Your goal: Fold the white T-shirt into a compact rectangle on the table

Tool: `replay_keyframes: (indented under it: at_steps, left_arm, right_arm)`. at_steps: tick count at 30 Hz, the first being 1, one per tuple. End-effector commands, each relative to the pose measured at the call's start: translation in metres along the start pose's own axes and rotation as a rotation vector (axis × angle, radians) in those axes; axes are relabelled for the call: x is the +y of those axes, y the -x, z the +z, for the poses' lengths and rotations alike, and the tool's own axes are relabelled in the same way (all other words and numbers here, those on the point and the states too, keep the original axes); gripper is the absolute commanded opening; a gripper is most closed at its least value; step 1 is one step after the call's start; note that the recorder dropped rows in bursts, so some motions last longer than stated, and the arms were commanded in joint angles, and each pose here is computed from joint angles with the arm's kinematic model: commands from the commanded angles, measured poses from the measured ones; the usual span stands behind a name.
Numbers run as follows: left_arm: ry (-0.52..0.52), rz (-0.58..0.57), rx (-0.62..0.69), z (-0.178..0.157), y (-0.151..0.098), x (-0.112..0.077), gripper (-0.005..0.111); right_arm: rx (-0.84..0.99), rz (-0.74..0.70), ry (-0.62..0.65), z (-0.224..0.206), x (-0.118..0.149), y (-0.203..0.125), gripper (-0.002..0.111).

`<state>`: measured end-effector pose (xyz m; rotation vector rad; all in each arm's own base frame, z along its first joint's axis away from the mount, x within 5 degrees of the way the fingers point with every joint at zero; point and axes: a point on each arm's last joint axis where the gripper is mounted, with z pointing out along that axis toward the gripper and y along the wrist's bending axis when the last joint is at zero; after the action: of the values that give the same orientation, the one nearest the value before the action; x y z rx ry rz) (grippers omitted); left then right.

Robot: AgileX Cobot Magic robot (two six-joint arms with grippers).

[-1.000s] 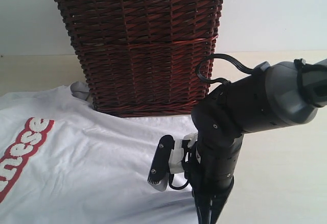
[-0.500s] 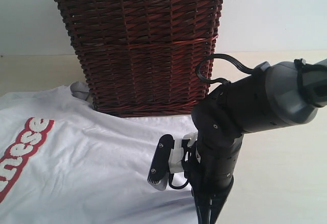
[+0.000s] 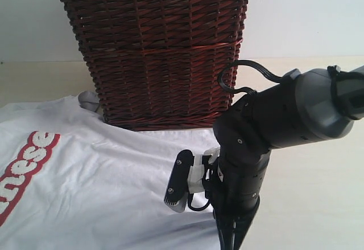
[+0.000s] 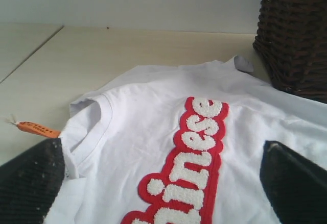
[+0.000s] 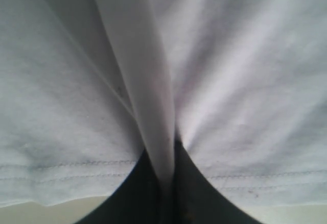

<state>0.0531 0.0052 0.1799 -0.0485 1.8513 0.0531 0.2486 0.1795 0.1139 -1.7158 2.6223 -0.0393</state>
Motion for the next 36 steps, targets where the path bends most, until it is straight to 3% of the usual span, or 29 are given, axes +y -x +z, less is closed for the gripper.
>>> replay_keyframes:
  at_steps: [1, 12, 19, 25, 32, 36]
  left_arm:
    - [0.005, 0.047, -0.048, -0.001, 0.004, 0.001, 0.105]
    - [-0.077, -0.076, -0.434, -0.009, 0.039, -0.005, 0.105]
    - [-0.218, -0.328, -0.733, -0.026, 0.062, -0.007, 0.105]
    - [-0.296, -0.327, -1.002, -0.045, 0.078, -0.008, 0.105]
    - [-0.337, -0.209, -0.984, -0.046, 0.078, -0.016, 0.105]
    - [-0.211, -0.161, -0.807, -0.048, 0.100, -0.010, 0.105]
  right_arm:
    - [-0.005, -0.020, -0.018, 0.005, -0.003, 0.000, 0.000]
    - [-0.004, -0.021, -0.019, 0.005, -0.003, 0.000, 0.000]
    - [-0.004, -0.021, -0.019, 0.005, -0.003, 0.000, 0.000]
    - [-0.005, -0.018, -0.016, 0.005, -0.003, 0.000, 0.000]
    - [-0.005, -0.018, -0.016, 0.005, -0.003, 0.000, 0.000]
    - [-0.005, -0.018, -0.016, 0.005, -0.003, 0.000, 0.000]
